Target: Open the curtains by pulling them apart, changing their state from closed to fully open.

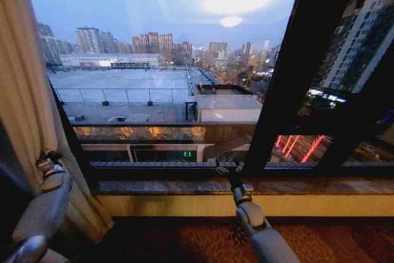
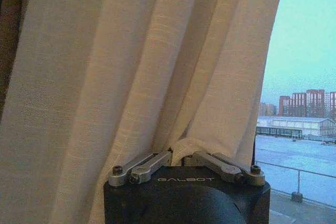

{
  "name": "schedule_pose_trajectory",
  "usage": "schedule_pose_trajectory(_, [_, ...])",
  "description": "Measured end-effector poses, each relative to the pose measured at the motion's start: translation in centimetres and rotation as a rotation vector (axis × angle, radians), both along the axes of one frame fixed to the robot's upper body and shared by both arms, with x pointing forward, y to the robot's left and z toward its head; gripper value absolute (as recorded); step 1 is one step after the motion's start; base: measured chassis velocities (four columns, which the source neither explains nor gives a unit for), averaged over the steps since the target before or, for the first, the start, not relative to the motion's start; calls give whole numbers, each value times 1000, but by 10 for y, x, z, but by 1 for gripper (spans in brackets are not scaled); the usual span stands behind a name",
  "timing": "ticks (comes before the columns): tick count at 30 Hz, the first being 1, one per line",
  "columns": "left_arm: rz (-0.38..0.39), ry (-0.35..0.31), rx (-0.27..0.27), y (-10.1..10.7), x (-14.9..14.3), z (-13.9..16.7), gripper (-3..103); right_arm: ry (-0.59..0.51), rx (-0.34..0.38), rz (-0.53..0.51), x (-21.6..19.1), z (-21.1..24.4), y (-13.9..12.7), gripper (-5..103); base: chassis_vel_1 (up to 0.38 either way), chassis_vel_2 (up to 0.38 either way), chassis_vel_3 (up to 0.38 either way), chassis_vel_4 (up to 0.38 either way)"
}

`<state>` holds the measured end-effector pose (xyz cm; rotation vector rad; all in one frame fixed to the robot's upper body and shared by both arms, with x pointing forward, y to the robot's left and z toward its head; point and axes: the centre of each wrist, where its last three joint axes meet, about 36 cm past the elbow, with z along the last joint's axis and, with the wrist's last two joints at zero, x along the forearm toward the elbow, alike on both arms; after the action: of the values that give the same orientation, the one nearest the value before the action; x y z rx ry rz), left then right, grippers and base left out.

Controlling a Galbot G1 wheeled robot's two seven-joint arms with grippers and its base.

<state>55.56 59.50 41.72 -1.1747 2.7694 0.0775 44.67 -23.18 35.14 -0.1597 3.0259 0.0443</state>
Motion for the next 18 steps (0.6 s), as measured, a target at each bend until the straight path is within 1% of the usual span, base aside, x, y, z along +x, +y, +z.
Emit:
schedule_pose_trajectory(5, [-18, 8, 8, -9, -1, -6, 0, 0, 0, 0, 0, 0, 0, 100, 0, 0, 0, 0])
schedule_pose_trajectory(6, [-30, 11, 11, -14, -2, -8, 0, 0, 0, 0, 0, 0, 0, 100, 0, 0, 0, 0])
schedule_pose_trajectory(7, [-58, 18, 12, -24, -6, -12, 3, 0, 0, 0, 0, 0, 0, 100, 0, 0, 0, 0])
schedule_pose_trajectory(8, [-96, 23, 7, -35, -11, -16, 3, 0, 0, 0, 0, 0, 0, 100, 0, 0, 0, 0])
schedule_pose_trajectory(9, [-96, 23, 7, -35, -11, -16, 3, 0, 0, 0, 0, 0, 0, 100, 0, 0, 0, 0])
schedule_pose_trajectory(10, [-127, 20, 7, -44, -14, -18, 8, 0, 0, 0, 0, 0, 0, 100, 0, 0, 0, 0])
schedule_pose_trajectory(12, [-226, 15, 7, -72, -31, -26, 19, 0, 0, 0, 0, 0, 0, 100, 0, 0, 0, 0])
schedule_pose_trajectory(13, [-286, 18, 1, -89, -44, -33, 24, 0, 0, 0, 0, 0, 0, 100, 0, 0, 0, 0])
schedule_pose_trajectory(14, [-286, 18, 1, -89, -44, -33, 24, 0, 0, 0, 0, 0, 0, 100, 0, 0, 0, 0])
schedule_pose_trajectory(16, [-400, 1, -28, -120, -67, -40, 36, 0, 0, 0, 0, 0, 0, 100, 0, 0, 0, 0])
schedule_pose_trajectory(17, [-400, 1, -28, -120, -67, -40, 36, 0, 0, 0, 0, 0, 0, 100, 0, 0, 0, 0])
schedule_pose_trajectory(18, [-450, -12, -50, -134, -75, -43, 36, 0, 0, 0, 0, 0, 0, 100, 0, 0, 0, 0])
